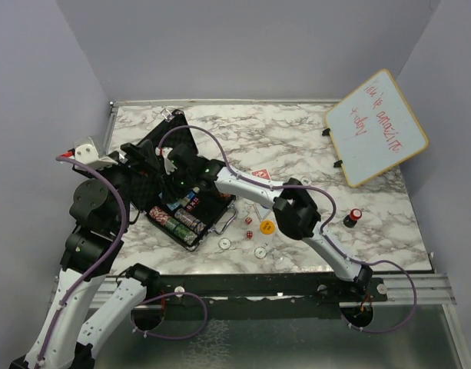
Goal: Pack up texas hold em set
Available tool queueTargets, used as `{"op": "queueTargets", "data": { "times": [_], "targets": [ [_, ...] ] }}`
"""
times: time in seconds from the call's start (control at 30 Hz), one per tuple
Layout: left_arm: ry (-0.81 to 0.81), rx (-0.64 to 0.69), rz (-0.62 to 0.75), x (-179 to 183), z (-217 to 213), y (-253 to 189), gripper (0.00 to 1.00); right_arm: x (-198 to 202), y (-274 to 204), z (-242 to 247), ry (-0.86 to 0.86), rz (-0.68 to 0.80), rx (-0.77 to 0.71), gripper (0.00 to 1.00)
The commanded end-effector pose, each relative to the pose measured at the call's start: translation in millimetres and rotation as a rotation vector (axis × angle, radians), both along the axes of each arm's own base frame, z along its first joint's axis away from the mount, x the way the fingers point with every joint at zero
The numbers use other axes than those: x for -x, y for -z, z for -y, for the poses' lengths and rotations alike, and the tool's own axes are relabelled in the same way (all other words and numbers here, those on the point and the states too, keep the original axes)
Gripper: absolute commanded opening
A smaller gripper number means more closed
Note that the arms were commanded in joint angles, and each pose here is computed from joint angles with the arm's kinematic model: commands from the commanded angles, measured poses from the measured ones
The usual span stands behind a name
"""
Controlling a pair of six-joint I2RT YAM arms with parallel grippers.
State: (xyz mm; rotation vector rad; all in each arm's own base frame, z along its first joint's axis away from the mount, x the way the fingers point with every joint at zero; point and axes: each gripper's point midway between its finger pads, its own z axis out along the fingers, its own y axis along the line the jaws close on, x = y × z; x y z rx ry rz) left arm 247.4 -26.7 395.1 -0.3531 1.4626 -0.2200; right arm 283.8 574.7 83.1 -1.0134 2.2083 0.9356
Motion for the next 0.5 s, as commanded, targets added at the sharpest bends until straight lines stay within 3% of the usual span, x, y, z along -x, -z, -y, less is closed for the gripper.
{"op": "queueTargets", "data": {
  "times": [0.0,0.33,0.47],
  "targets": [
    [0.017,0.001,0.027,3.6,0.9,-2.2,0.99,11.0,9.4,-2.1,-0.065,-0.022,0.032,0.21],
    [0.037,0.012,0.034,3.4,4.6,0.5,0.99,20.3,32.5,8.1,-0.082,-0.092,0.122,0.22],
    [0.049,0.012,0.03,1.1,7.6,2.1,0.99,24.3,39.4,11.4,-0.09,-0.105,0.143,0.34]
  ]
}}
